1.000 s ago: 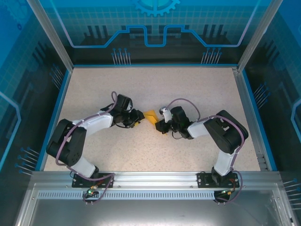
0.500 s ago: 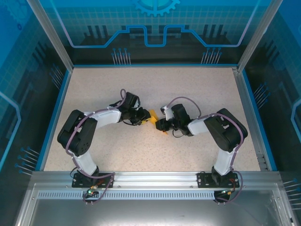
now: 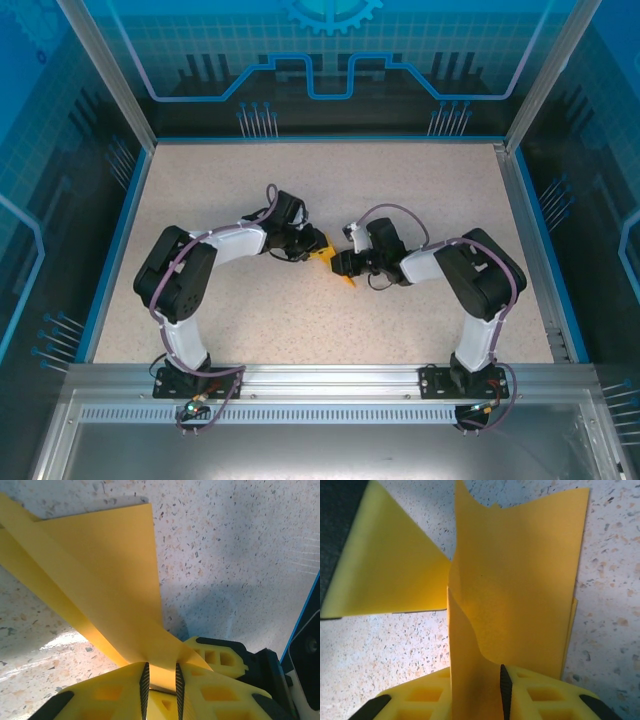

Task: Fold a paper plane with a square sheet of paper (pick it up from the middle)
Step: Fold the wing for the fifth time at the center of the table.

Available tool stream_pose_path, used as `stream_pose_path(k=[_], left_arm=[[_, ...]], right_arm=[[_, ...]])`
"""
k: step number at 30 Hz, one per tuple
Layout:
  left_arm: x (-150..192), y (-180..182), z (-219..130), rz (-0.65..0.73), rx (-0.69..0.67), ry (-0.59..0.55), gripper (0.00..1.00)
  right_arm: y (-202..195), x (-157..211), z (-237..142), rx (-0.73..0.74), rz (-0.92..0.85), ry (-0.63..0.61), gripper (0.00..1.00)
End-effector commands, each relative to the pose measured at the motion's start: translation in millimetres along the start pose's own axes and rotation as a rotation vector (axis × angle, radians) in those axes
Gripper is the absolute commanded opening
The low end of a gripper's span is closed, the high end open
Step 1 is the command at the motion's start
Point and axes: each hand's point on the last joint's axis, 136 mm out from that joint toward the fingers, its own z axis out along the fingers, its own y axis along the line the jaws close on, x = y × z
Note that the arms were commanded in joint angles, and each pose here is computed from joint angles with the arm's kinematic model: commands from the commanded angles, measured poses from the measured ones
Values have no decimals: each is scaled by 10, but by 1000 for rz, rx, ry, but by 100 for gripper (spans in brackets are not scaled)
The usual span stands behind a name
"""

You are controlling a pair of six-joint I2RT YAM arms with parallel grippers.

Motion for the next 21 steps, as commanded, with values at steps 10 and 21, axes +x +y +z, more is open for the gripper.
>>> stream_pose_path(k=[10, 21], left_arm=[[41, -79, -76, 41, 6, 7, 24], [45, -65, -127, 51, 43, -42, 26]], right_arm=[[-115, 49, 36, -74, 133, 57, 16], [-124, 132, 100, -130, 189, 115, 17]])
